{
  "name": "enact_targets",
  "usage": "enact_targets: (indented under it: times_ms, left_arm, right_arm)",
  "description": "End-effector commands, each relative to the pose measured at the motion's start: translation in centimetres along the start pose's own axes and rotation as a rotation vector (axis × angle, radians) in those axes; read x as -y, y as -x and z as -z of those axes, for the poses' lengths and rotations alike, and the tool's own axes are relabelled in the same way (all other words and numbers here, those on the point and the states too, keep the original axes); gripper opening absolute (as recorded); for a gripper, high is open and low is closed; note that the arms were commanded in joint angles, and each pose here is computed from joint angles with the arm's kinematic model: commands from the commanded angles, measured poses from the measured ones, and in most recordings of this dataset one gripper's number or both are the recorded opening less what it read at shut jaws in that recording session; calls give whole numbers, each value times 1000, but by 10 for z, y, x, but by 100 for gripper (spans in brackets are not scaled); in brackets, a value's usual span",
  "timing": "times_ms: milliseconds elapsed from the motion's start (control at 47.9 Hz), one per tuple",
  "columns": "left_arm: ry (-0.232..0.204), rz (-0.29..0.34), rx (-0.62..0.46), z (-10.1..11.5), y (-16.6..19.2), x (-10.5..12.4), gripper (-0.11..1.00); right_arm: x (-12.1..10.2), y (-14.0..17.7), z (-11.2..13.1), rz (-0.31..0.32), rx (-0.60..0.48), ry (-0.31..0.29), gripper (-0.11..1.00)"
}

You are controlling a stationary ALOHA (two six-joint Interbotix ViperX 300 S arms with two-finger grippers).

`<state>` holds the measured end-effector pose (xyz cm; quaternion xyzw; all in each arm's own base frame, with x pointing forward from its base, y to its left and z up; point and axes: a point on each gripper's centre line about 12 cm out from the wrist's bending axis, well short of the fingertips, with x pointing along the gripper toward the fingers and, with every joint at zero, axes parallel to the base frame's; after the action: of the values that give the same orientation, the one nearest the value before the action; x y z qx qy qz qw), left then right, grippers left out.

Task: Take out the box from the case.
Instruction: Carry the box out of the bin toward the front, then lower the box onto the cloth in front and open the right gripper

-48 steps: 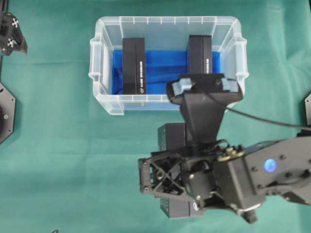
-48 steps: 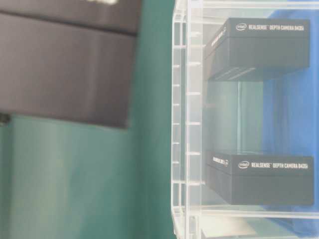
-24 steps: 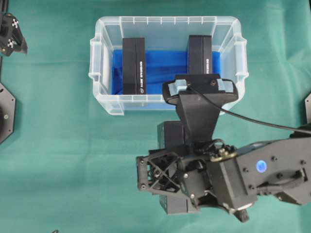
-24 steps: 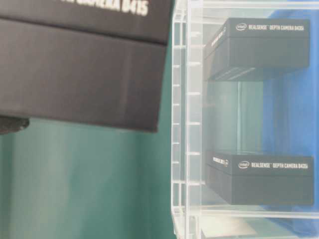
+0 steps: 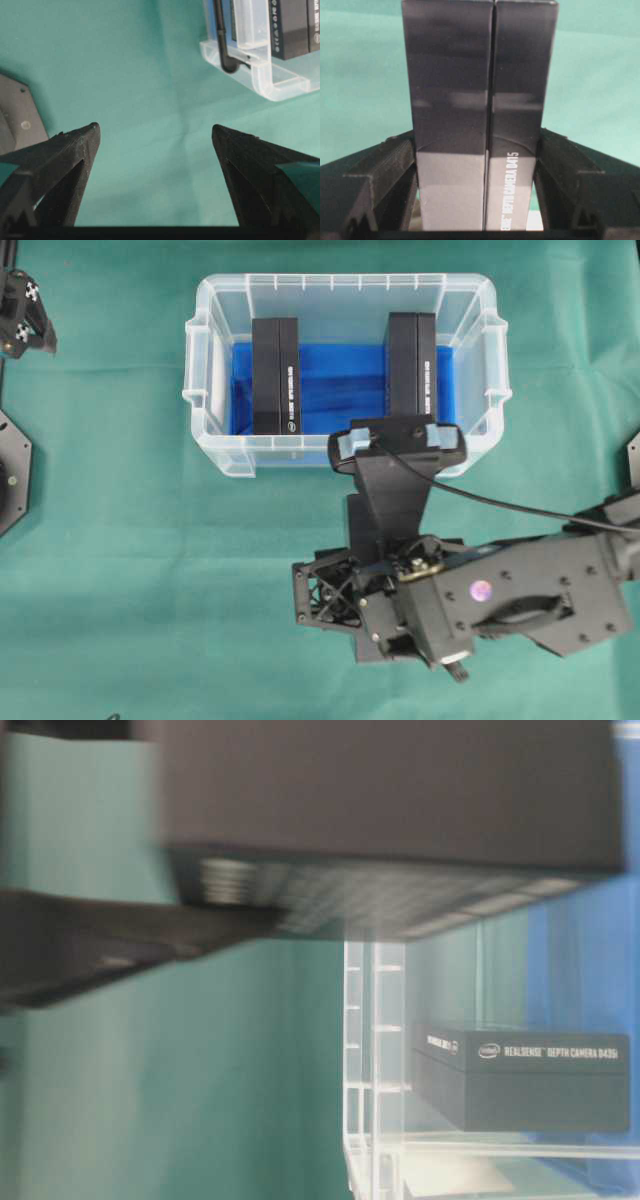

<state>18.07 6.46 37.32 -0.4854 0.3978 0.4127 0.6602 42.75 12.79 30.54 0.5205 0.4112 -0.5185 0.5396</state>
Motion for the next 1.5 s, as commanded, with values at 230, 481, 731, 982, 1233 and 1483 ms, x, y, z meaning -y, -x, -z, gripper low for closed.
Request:
enact_targets:
  times_ms: [230, 481, 731, 982, 1233, 1483]
  left_arm:
    - [-6, 6, 8, -1, 2, 2, 94]
    - [-6, 5, 7, -1, 2, 3, 94]
    - [-2, 1, 5, -2, 0, 3, 94]
    - [-1, -6, 1, -2, -3, 5, 94]
    - [13, -7, 0, -3, -3, 6, 94]
    - [27, -6, 1, -3, -3, 5, 94]
  right_arm:
    - [-3, -57, -5, -104, -46, -8, 66]
    - [7, -86, -14, -62, -29, -13, 66]
    - [10, -98, -13, -76, -40, -9, 66]
    - [8, -106, -9, -122, -70, -9, 66]
    - [8, -107, -9, -123, -74, -9, 66]
    - [8, -106, -9, -121, -76, -12, 66]
